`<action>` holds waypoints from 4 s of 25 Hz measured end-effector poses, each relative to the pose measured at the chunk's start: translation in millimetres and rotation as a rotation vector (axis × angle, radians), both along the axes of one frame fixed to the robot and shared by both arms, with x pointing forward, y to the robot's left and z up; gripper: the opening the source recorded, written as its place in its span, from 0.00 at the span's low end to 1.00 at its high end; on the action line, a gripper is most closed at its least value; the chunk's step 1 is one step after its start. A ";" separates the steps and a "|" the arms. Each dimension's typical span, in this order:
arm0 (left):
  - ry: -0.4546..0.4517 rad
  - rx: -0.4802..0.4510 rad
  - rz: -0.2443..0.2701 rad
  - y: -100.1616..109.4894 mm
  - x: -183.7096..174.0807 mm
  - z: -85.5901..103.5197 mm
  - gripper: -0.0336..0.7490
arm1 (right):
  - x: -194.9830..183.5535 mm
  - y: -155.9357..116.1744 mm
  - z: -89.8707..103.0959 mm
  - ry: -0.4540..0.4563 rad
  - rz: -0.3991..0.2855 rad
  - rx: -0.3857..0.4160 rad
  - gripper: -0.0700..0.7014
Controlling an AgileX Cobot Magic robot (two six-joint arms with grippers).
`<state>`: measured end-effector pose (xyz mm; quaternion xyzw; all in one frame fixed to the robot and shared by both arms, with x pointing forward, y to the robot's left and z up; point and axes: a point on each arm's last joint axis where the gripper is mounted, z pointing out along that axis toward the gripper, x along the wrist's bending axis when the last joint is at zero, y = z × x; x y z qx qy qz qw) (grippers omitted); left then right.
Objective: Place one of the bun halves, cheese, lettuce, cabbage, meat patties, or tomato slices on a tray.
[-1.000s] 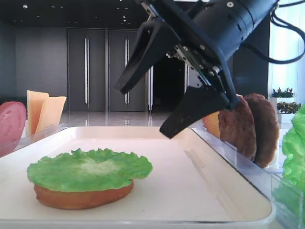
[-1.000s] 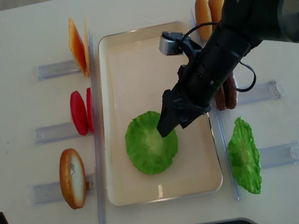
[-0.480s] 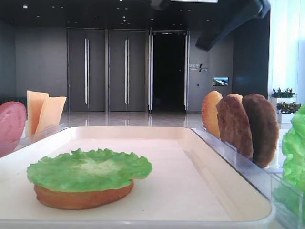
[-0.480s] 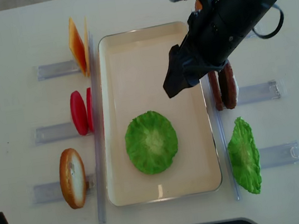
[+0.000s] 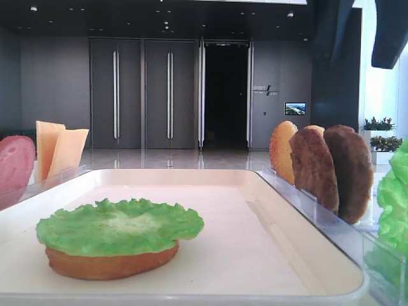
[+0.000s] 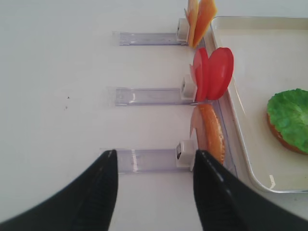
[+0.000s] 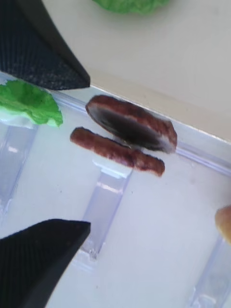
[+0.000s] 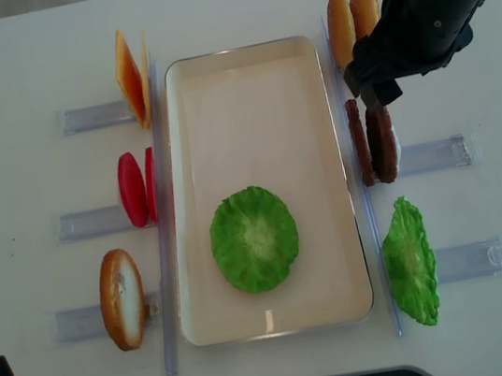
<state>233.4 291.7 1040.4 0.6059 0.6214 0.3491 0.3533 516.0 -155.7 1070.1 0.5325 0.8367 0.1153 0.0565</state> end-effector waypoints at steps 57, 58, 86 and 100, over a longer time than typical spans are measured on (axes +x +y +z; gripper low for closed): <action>0.000 0.000 0.000 0.0 0.0 0.0 0.54 | -259.9 -157.4 77.5 -0.881 -0.613 0.020 0.81; 0.000 0.000 0.000 0.0 0.0 0.0 0.54 | -264.1 -156.7 69.3 -0.883 -0.612 0.025 0.81; 0.001 -0.009 0.005 0.0 0.0 -0.1 0.54 | -286.1 -142.1 -23.9 -0.777 -0.523 0.114 0.76; 0.001 -0.009 0.005 0.0 0.0 -0.1 0.54 | -286.2 -142.1 -24.0 -0.775 -0.524 0.114 0.76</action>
